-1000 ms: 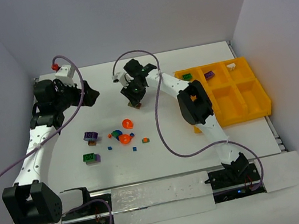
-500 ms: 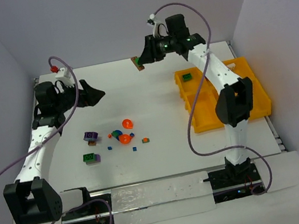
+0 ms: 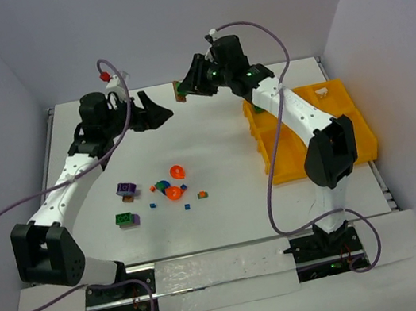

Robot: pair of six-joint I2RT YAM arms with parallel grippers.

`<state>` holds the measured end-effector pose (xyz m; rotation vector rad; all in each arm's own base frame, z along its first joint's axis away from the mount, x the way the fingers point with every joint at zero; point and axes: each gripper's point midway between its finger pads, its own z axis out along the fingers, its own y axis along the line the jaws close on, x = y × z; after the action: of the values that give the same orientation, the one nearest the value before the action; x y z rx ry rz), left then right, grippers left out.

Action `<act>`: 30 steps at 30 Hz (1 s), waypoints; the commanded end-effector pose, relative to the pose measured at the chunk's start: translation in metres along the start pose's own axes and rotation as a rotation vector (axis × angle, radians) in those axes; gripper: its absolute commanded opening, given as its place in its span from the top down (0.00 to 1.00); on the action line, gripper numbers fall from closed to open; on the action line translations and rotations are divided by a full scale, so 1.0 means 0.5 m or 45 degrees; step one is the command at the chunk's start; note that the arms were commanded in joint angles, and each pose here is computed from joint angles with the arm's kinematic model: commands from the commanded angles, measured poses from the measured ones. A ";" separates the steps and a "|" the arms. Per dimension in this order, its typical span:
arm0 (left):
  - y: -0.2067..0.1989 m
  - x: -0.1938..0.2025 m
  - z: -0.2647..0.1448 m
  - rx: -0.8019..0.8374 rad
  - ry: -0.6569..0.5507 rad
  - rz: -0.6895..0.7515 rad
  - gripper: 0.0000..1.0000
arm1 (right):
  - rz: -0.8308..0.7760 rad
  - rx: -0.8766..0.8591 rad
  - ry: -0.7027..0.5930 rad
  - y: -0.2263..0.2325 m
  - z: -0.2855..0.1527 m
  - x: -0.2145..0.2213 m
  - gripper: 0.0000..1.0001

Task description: Sort the legos into containers by color

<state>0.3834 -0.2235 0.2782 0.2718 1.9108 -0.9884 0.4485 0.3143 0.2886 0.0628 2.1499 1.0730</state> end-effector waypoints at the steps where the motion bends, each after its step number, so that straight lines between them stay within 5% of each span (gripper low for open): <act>1: -0.015 -0.067 0.029 0.013 -0.108 -0.005 0.11 | 0.002 -0.031 -0.185 0.069 -0.052 -0.056 1.00; 22: -0.060 -0.081 0.069 0.143 -0.102 -0.024 0.22 | -0.023 -0.120 -0.162 0.099 -0.057 -0.033 1.00; 30: -0.043 -0.077 0.097 0.094 -0.077 -0.015 0.34 | -0.082 -0.188 -0.137 0.127 -0.063 -0.014 1.00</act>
<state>0.4142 -0.2612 0.2869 0.2515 1.8894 -1.0813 0.4341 0.3290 0.3019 0.0628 2.0922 1.1070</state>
